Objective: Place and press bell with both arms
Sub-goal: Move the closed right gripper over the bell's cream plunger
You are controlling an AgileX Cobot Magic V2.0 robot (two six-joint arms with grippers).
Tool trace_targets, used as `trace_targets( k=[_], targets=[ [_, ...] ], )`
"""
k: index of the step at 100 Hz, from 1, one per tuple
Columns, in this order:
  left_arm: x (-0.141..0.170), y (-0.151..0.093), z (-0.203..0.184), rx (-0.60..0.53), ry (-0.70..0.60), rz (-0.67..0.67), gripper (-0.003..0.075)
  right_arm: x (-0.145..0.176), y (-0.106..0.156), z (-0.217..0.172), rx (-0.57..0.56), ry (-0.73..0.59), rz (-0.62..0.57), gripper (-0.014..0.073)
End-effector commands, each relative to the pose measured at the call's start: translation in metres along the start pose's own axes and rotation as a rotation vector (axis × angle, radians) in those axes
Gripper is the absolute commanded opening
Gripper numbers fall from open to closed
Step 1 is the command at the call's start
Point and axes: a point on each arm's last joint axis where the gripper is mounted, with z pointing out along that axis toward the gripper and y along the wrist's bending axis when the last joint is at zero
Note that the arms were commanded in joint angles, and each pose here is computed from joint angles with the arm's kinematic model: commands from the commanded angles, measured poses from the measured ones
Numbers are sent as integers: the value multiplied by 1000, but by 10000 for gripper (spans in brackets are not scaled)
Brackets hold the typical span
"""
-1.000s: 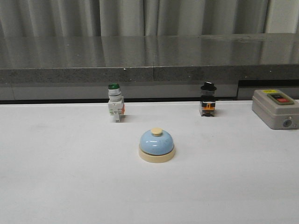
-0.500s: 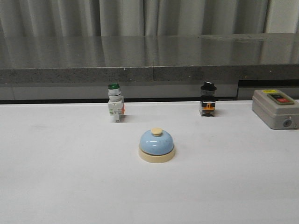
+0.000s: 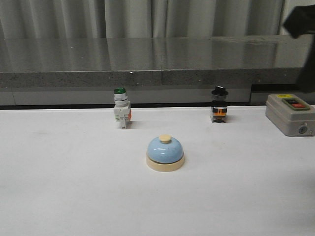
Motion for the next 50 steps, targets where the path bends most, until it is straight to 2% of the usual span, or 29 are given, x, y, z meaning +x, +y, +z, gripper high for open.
trace_targets(
  k=[1,30,50],
  targets=[
    [4,-1,-1,-2,-75,-19,-20,-30,16,7,-38,-86,-48,-59],
    [4,-1,-1,-2,-75,-19,-19,-77,67,63,-107,-36,-149,-59],
    [4,-1,-1,-2,-75,-19,-19,-89,91,93,-130,7,-190,-59]
  ],
)
